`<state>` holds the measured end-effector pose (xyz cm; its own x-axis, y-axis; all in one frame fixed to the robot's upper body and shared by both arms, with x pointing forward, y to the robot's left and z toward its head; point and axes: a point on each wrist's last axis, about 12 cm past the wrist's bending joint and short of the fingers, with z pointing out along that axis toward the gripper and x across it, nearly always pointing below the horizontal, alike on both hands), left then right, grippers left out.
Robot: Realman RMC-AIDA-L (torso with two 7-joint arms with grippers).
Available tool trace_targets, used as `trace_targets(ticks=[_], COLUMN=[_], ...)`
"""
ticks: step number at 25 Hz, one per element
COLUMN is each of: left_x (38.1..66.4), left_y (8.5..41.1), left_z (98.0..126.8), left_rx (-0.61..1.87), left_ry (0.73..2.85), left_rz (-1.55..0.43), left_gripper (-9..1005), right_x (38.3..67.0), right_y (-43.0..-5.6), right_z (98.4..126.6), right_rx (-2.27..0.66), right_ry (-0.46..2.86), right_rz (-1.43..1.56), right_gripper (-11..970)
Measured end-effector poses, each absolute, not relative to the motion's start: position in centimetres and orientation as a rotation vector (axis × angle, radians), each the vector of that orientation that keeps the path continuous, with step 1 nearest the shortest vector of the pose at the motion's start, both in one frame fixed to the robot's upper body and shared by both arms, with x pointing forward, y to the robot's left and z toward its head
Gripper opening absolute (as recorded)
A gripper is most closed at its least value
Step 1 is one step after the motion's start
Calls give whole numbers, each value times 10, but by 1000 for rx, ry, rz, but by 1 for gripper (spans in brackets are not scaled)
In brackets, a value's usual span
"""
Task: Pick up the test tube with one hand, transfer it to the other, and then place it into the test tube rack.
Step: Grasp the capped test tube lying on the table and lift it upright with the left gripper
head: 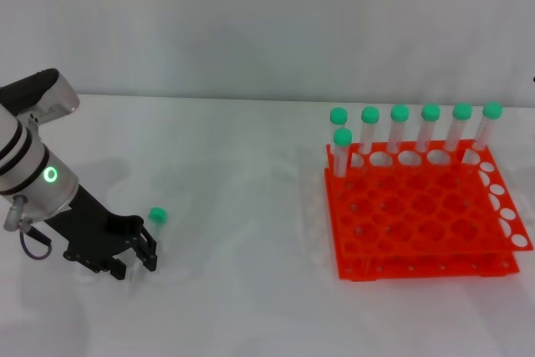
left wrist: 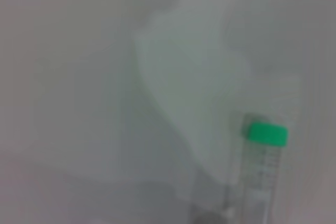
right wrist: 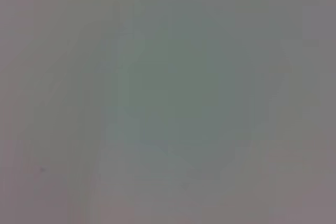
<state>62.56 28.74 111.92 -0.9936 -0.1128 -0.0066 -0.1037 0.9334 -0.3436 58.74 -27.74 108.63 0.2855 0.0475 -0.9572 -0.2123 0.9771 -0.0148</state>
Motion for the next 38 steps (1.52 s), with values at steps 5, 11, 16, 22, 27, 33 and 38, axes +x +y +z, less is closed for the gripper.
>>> trace_targets(ticks=[5,11,16,22,27,33,38], left_x=[627,626,624,622,621,621,622], left_y=[283,282,284,286,287,291,291], left_z=[1120,1120,1116,1115,1114,1115,1116], left_rx=[-145,-138,-152,-138,-133,-133,-119], left_ry=[3074,3089,3097,3099,3105,3106,3099], left_rz=[-548,-544,-550,-543,-537,-531,-529], left_gripper=[494,476,460,442,315,216,215], right_x=[588,588,588,587,586,585,585], right_y=[-277,-277,-276,-276,-278,-279,-279], right_z=[1087,1087,1087,1087,1086,1086,1086], right_rx=[-149,-150,-152,-153,-149,-144,-143], right_ry=[1269,1268,1267,1265,1266,1266,1266], right_rz=[175,177,179,180,177,174,173], right_gripper=[869,870,870,869,869,869,870])
